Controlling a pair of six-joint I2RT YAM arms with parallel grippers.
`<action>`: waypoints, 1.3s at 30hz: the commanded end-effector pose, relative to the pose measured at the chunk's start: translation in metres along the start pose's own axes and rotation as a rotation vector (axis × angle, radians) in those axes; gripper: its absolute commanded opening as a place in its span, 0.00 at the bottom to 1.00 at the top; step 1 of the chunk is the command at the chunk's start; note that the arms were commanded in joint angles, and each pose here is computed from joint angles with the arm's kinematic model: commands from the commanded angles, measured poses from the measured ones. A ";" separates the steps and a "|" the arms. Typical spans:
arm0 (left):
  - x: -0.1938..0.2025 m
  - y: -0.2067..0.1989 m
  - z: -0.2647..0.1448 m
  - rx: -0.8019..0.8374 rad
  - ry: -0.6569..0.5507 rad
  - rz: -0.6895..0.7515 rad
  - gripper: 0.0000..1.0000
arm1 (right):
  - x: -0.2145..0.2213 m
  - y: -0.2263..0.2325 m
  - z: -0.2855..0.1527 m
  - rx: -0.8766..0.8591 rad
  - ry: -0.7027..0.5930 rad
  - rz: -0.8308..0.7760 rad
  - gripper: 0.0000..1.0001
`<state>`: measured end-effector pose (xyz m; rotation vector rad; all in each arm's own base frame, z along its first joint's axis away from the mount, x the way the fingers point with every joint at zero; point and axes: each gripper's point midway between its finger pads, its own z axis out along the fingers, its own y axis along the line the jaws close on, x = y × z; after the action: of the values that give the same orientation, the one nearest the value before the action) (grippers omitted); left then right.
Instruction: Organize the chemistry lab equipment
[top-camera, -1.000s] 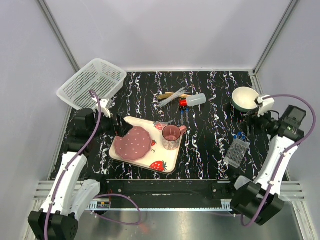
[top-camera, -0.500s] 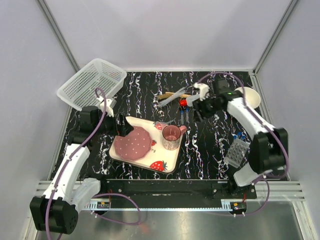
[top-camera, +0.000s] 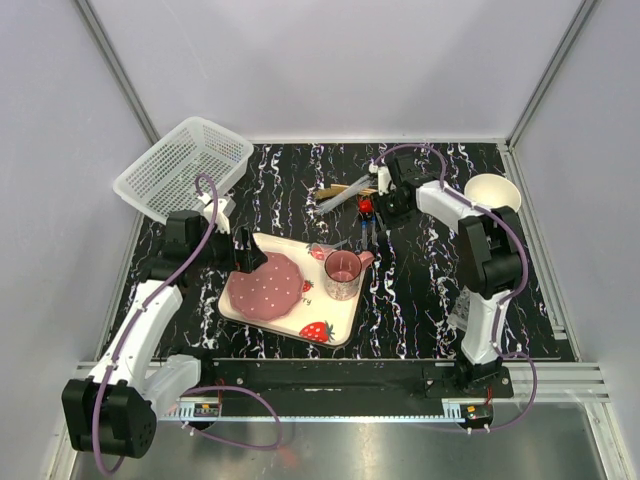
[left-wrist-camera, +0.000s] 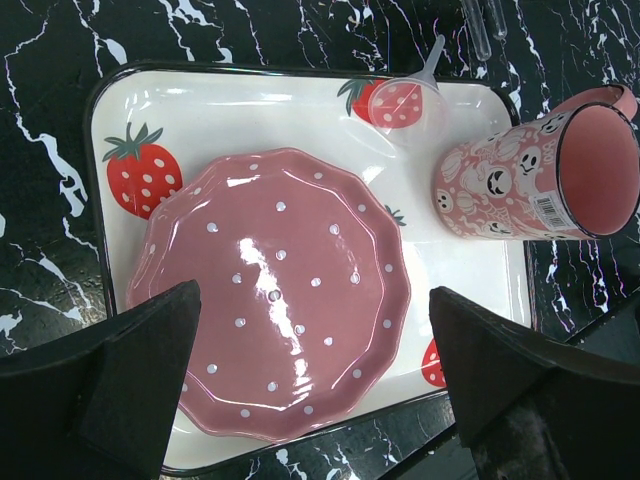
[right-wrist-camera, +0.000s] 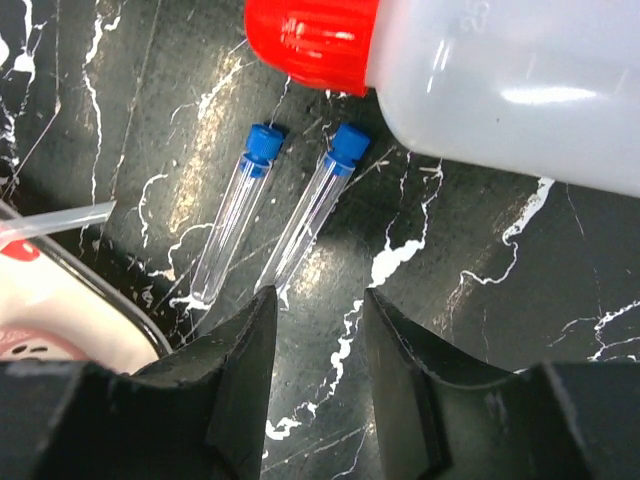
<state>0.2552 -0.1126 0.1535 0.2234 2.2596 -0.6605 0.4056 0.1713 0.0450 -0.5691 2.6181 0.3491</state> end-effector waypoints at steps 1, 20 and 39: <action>-0.009 0.002 0.000 -0.008 -0.025 0.023 0.99 | -0.032 0.000 0.003 0.035 -0.080 0.011 0.45; -0.010 0.000 -0.002 -0.003 -0.035 0.033 0.99 | -0.012 -0.016 0.025 0.152 0.006 0.012 0.34; -0.043 -0.096 -0.029 0.457 -0.201 -0.284 0.91 | -0.002 0.017 -0.127 -0.167 -0.271 0.063 0.09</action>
<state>0.2463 -0.1441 0.1800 0.1074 2.1476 -0.9505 0.3654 0.1298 0.0616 -0.4854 2.6138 0.2835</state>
